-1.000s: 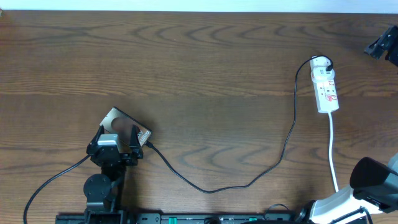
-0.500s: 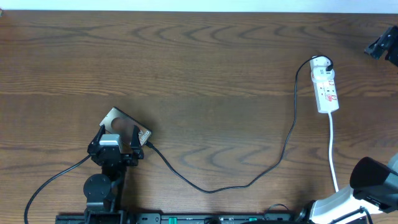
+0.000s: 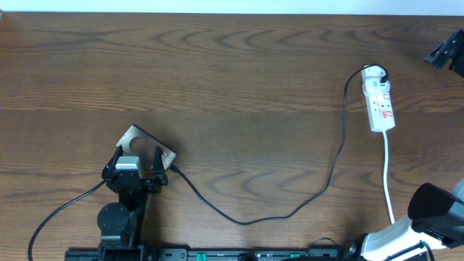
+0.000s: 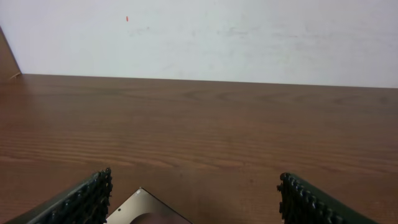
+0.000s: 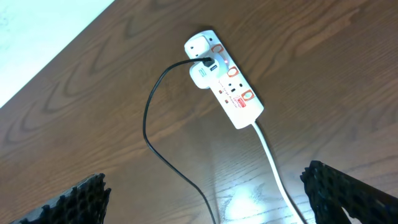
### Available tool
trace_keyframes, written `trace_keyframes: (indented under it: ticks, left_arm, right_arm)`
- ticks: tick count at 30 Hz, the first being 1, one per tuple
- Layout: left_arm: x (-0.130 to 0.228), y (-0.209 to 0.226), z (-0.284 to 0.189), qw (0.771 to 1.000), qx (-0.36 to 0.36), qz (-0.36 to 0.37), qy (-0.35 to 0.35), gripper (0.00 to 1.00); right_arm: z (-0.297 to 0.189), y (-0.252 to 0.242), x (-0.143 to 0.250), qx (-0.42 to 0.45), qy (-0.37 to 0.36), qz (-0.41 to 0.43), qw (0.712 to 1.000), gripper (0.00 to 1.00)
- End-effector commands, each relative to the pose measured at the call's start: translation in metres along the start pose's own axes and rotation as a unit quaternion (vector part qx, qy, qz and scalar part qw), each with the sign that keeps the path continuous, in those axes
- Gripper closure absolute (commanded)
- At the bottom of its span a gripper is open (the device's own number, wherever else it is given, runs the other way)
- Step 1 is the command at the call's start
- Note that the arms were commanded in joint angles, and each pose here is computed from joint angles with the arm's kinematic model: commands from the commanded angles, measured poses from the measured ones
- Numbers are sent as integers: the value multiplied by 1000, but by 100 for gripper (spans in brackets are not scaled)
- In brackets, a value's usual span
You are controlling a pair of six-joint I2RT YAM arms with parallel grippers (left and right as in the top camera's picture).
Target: Plug charger to phone and switch on socket
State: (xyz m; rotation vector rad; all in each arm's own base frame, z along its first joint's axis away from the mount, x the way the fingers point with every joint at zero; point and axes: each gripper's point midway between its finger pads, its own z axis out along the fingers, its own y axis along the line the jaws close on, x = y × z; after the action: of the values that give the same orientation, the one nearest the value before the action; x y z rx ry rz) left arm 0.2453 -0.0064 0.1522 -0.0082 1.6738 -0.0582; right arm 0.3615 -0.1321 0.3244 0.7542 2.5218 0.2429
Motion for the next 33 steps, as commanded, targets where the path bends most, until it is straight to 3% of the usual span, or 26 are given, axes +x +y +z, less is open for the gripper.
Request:
trace_keyframes:
  ticks: [1,17,23,33]
  left_arm:
    - [14,-5,0,1000,17,-5,23,16]
    - [14,-5,0,1000,17,-5,23,16]
    - [14,-5,0,1000,17,-5,23,16]
    - [14,-5,0,1000,17,-5,23,15]
  right_arm:
    - [-4,3,0,-2,-4,3,1000,1]
    - [-4,3,0,-2,-4,3,1000,1]
    - [-5,-22,-4,71,-18,4,997,1]
    - [0,-18,2,61,-3,4,998,1]
